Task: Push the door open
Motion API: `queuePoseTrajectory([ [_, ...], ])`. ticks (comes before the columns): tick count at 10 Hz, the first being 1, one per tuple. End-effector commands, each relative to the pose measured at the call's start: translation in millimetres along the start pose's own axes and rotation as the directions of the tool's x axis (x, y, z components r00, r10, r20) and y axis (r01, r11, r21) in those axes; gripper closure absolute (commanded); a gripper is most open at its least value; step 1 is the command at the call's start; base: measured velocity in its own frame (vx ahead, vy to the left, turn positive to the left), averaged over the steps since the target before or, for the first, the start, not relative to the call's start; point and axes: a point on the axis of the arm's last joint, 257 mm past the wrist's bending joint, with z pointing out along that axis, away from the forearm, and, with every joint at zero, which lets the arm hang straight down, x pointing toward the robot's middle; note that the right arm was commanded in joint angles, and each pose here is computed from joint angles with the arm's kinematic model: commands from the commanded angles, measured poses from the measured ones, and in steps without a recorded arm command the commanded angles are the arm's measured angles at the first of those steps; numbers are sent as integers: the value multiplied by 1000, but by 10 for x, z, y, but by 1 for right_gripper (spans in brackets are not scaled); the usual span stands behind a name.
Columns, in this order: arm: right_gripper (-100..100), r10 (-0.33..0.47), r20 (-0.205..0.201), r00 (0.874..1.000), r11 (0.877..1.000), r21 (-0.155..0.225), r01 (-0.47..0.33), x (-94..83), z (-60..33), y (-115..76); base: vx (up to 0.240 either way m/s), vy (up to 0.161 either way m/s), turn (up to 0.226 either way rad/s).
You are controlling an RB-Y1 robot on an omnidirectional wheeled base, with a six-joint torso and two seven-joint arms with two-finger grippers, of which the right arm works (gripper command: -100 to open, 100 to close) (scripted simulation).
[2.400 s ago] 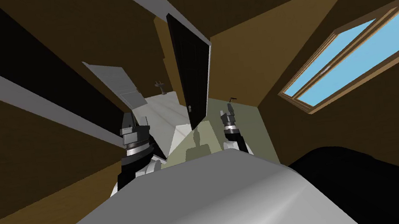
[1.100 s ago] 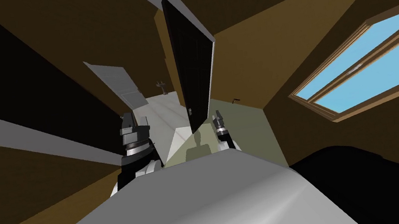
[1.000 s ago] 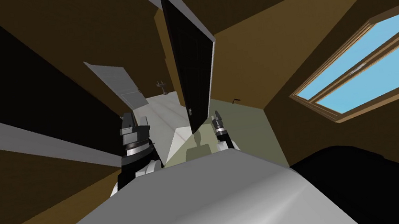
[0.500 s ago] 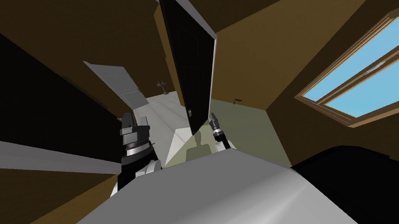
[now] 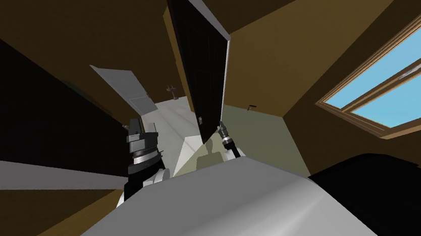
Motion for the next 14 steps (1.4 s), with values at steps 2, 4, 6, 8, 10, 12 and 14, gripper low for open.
queuePoseTrajectory([
  [2, -100, 10, -32, 999, 1000, 30, -9, 120, -20, -223, 64, -19, 18],
  [4, -100, 19, -62, 998, 998, 54, -16, 242, -29, -401, 101, -44, 38],
  [6, -100, 28, -93, 995, 997, 71, -21, 364, -31, -540, 96, -44, 26],
  [8, -100, 33, -108, 994, 996, 90, -23, 424, -57, -657, 57, -25, 17],
  [10, -100, 38, -123, 992, 994, 103, -25, 484, -70, -740, 61, -32, 22],
  [12, -100, 47, -153, 987, 992, 127, -27, 602, -101, -900, 63, -16, 26],
  [14, -100, 51, -168, 985, 990, 139, -28, 661, -118, -975, 85, -40, 21],
])
